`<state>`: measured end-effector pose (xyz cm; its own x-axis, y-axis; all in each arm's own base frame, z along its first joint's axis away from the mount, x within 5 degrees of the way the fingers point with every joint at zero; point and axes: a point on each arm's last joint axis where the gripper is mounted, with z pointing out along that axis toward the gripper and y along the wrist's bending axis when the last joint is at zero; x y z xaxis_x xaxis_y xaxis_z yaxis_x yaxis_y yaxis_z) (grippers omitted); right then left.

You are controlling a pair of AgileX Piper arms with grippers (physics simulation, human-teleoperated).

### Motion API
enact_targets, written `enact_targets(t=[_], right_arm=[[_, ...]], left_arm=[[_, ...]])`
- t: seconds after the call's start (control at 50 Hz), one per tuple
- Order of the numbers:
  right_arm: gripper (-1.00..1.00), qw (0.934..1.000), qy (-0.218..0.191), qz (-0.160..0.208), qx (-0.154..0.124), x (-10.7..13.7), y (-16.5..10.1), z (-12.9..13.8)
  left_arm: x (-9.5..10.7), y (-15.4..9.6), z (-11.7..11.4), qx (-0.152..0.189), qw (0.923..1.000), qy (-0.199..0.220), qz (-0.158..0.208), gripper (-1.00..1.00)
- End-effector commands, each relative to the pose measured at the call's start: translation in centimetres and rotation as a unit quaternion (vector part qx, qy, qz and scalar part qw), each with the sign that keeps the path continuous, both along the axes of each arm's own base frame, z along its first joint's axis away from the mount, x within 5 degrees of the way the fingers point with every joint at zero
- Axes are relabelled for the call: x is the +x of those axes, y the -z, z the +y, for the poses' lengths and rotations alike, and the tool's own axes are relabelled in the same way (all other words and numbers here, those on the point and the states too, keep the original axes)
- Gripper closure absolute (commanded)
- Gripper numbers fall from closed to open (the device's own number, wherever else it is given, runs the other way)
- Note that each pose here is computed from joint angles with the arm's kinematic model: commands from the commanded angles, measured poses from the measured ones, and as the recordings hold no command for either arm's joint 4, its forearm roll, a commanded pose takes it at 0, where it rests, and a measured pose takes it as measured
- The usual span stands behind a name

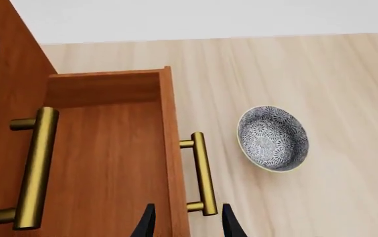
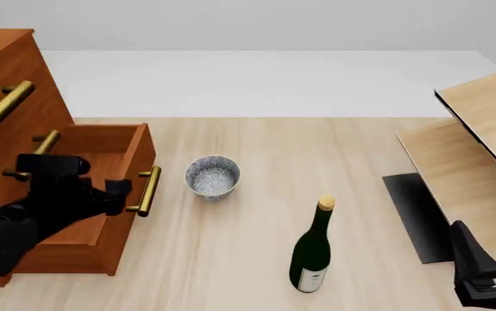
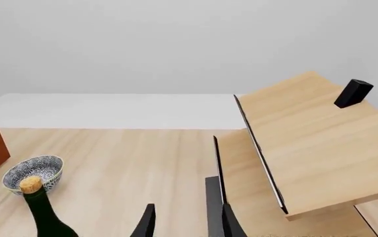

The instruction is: Put the wine bottle in the bottom drawer of the cabinet.

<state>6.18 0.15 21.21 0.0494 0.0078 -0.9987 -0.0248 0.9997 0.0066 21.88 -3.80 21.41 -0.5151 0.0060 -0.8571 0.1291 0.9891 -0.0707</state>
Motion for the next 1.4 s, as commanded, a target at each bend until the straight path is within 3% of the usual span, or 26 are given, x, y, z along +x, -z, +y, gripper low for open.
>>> enact_targets(t=[0.02,0.86,1.4], right_arm=[[-1.0,1.0,0.001,0.002,0.0,-0.1,0.1,0.0],[-1.0,1.0,-0.001,0.006,0.003,-0.3,0.2,0.0],[-1.0,1.0,-0.002,0.005,0.005,-0.4,0.2,0.0]], left_arm=[[-0.3,1.5,-0.3,-0.002,0.9999,0.004,0.011,-1.0],[-0.7,5.2,-0.5,0.002,0.9993,0.011,0.037,-1.0],[-1.0,5.5,-1.4,-0.007,0.9989,0.026,0.039,-1.0]])
